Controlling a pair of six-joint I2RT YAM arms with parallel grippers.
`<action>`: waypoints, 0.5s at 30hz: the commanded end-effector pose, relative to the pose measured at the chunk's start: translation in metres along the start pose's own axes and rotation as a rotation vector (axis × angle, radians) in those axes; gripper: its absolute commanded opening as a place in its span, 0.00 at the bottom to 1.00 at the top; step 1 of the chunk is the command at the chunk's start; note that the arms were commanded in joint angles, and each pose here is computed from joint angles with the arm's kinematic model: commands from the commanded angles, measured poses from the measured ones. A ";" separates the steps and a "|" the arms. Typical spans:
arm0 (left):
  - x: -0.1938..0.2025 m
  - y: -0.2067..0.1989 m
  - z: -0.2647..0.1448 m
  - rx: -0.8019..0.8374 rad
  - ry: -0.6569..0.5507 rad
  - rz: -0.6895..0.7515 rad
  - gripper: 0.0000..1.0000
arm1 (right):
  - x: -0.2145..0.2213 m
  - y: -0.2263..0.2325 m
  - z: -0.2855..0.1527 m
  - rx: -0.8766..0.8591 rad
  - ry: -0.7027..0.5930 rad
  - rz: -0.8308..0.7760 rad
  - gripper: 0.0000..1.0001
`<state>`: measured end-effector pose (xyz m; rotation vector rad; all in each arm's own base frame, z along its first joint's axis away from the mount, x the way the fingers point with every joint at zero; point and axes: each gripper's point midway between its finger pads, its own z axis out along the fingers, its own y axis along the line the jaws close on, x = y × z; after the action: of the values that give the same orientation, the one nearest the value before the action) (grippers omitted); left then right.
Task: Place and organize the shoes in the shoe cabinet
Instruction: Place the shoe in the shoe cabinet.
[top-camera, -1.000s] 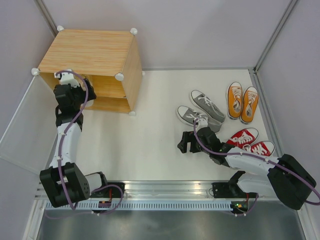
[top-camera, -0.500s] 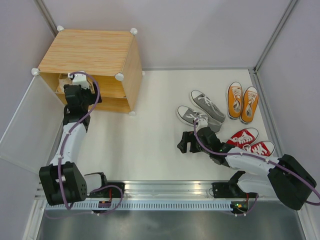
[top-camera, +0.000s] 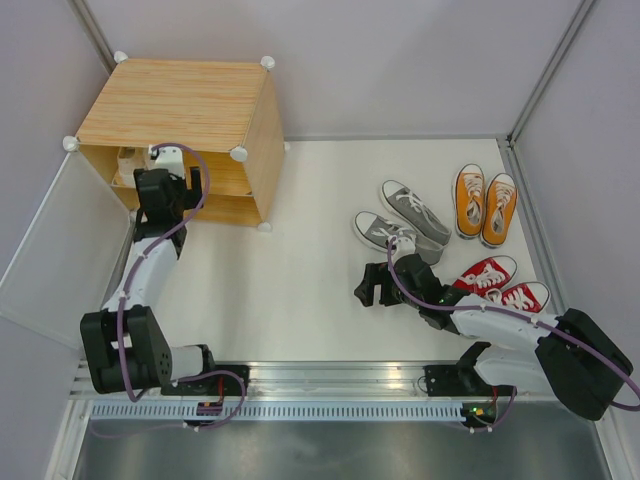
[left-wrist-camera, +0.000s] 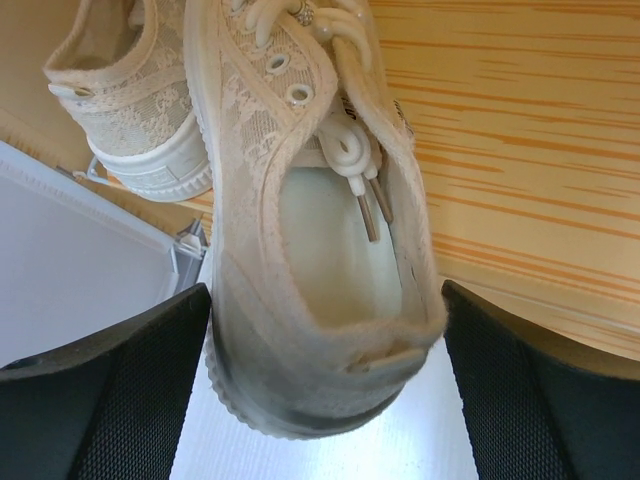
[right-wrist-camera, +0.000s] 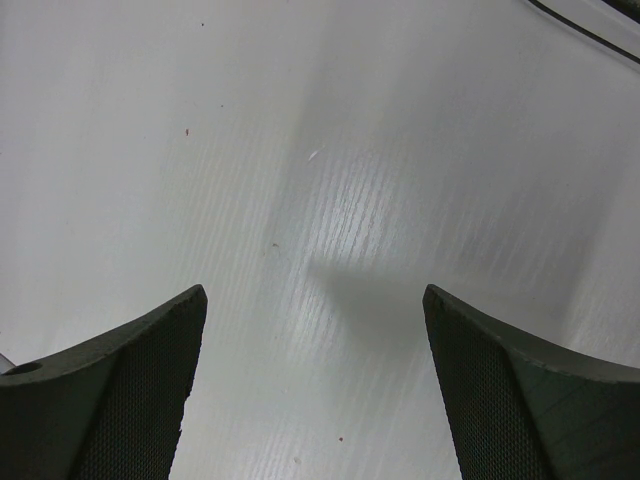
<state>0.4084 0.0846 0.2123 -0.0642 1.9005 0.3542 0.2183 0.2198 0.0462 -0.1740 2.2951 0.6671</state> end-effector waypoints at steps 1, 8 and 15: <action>-0.009 0.008 0.009 -0.043 -0.038 0.062 0.97 | -0.017 0.010 0.001 -0.030 -0.045 -0.009 0.92; 0.001 0.007 0.016 -0.050 -0.035 0.061 0.91 | -0.015 0.008 0.002 -0.020 -0.037 -0.012 0.92; -0.010 0.014 0.019 -0.081 -0.046 0.067 0.64 | -0.015 0.006 0.003 -0.009 -0.036 -0.014 0.93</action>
<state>0.4173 0.0993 0.2015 -0.0691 1.8920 0.4489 0.2178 0.2191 0.0427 -0.1752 2.3065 0.6589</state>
